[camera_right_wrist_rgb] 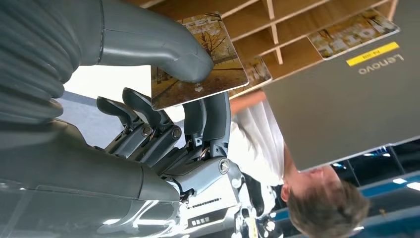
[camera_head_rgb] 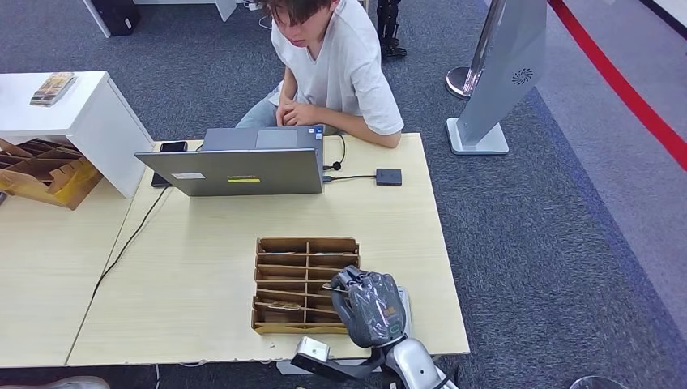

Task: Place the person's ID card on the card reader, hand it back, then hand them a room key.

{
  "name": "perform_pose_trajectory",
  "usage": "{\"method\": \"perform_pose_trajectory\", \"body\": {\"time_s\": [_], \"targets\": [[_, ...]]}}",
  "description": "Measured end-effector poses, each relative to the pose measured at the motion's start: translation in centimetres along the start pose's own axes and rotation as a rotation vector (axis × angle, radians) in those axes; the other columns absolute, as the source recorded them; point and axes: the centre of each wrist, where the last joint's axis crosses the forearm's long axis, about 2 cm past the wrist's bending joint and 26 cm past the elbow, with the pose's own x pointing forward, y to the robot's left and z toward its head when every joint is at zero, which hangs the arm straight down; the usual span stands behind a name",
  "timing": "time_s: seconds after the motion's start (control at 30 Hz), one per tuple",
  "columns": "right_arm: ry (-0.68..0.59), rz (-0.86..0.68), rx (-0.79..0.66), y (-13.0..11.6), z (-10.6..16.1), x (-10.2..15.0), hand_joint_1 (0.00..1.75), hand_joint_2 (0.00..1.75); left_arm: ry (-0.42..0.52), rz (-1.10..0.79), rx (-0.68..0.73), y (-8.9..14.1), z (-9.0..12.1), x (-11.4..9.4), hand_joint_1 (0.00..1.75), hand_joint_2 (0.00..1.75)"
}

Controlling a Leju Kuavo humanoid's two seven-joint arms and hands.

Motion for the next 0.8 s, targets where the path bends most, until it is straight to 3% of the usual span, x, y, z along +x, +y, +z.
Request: {"method": "perform_pose_trajectory", "body": {"time_s": [0.8], "targets": [[-0.033, -0.088, -0.157, -2.8, -0.9, 1.4, 1.75, 1.75, 0.0, 0.017, 0.012, -0.1, 0.1, -0.1, 0.0, 0.0]]}}
